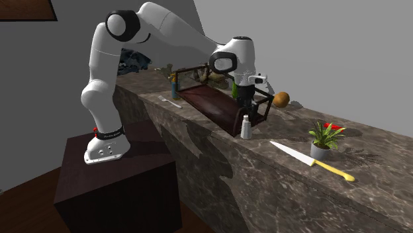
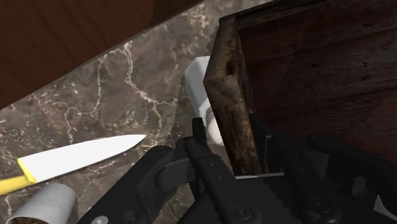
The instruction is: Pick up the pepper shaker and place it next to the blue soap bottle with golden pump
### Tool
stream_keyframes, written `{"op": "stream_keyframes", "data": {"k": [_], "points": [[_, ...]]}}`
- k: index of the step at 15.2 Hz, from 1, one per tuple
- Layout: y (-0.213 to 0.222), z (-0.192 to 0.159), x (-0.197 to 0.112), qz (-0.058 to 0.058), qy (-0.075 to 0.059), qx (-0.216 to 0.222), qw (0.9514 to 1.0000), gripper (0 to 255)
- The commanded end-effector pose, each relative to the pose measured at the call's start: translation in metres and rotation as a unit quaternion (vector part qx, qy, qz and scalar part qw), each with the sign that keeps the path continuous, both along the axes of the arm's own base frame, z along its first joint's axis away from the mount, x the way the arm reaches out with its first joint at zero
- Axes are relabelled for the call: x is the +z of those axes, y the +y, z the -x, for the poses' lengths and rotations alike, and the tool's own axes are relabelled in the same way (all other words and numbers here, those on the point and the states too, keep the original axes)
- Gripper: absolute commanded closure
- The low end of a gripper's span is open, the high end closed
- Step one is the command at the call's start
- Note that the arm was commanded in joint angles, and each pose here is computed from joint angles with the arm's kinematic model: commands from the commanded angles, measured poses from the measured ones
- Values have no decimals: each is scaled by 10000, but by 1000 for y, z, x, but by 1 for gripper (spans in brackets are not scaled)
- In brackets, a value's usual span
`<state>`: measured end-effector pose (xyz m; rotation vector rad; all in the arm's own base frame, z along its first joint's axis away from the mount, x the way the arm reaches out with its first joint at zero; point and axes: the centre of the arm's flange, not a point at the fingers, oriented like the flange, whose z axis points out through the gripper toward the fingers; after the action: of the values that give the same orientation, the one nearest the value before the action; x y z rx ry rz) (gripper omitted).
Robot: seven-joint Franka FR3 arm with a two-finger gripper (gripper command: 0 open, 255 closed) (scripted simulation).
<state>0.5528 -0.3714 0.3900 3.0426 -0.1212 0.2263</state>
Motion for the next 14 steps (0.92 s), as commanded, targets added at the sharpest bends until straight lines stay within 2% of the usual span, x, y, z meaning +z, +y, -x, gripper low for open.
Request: {"op": "stream_keyframes", "data": {"k": [1,14], "points": [[-2,1,9,0,5,-21,10000,255],[-2,1,78,0,5,-21,10000,255]]}}
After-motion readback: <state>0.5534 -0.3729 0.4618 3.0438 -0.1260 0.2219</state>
